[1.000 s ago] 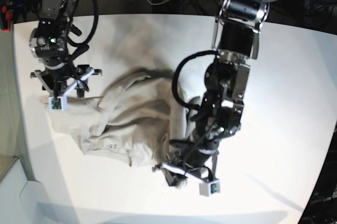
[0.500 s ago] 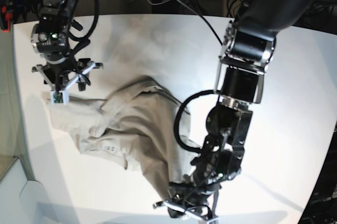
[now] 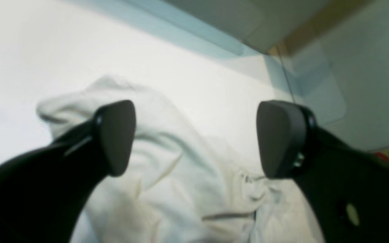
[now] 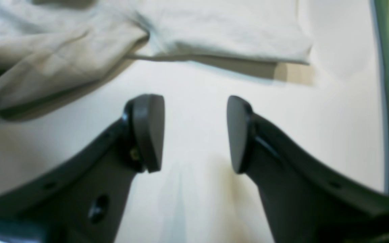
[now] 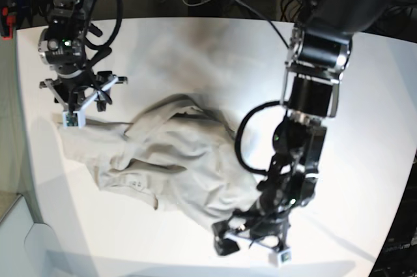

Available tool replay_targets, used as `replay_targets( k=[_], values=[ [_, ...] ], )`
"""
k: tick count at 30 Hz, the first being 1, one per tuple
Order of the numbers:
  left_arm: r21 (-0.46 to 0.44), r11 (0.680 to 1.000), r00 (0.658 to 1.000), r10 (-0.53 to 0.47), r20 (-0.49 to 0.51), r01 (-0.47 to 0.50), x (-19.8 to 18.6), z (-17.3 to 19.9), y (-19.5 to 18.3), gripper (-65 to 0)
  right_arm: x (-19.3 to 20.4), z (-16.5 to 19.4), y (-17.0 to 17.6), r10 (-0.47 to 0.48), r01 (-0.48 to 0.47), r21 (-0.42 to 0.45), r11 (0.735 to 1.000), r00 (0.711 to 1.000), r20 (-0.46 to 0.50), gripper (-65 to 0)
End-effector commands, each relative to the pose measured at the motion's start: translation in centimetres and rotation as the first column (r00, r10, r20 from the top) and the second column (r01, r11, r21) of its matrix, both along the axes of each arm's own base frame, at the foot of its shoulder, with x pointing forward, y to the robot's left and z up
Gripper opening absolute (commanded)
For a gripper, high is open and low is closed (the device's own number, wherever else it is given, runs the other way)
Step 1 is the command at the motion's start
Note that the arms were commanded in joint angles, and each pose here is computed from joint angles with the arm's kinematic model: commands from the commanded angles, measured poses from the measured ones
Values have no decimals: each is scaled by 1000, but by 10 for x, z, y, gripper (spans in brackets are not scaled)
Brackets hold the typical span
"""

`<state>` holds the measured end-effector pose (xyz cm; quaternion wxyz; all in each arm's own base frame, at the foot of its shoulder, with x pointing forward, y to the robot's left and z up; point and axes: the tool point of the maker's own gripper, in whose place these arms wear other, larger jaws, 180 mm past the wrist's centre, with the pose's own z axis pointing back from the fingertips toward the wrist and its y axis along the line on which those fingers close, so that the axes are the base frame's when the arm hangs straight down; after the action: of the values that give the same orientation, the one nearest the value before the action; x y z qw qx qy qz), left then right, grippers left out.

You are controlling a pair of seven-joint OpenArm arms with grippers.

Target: Layout the t-shirt on the table in an organized manner, then fold the t-shirt properly

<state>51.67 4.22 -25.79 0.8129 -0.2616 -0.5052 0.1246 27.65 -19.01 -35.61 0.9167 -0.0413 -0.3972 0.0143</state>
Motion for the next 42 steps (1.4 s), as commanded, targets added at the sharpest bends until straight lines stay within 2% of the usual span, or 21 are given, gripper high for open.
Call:
replay_targets(
  k=[1,6,8,11,15,17,21,23,26,30,37,42],
  values=[
    [-49,999,997,14,71,-11,4,27,6,-144,6,11,2,24,-23,-7,1000,999,43,-344],
    [-111,992,998,58,31,-54,-32,0,42,-285,5,9,4,31,-31,-6,1000,999,37,-344],
    [-110,991,997,74,20,-72,-50,-10,59,-337,8,9,17,70,-71,0,998,997,40,-344],
    [-69,992,995,103,-6,-103,-76,-28,86,-377,13,11,41,169,-169,-16,986,985,40,-341],
    [-12,988,986,152,-71,-153,-112,-58,123,-379,21,16,87,359,-357,-54,933,932,46,-340],
    [20,985,980,171,-102,-170,-130,-72,138,-379,26,20,105,421,-418,-68,906,906,49,-339],
    [63,976,967,214,-137,-207,-162,-85,165,-379,42,32,126,483,-478,-99,873,875,29,-336],
    [71,970,959,242,-145,-233,-178,-88,177,-379,49,31,136,513,-511,-114,852,858,-5,-311],
    [86,960,948,278,-153,-268,-200,-89,191,-379,63,24,150,552,-554,-132,822,832,-56,-268],
    [105,953,940,299,-163,-285,-221,-89,200,-379,73,12,168,594,-601,-131,789,800,-90,-263],
    [124,952,934,301,-194,-281,-244,-96,201,-378,79,2,198,625,-625,-71,777,780,-28,-262],
    [125,949,932,310,-187,-290,-250,-91,202,-378,76,-14,211,630,-631,-25,775,776,-34,-262]
  ],
)
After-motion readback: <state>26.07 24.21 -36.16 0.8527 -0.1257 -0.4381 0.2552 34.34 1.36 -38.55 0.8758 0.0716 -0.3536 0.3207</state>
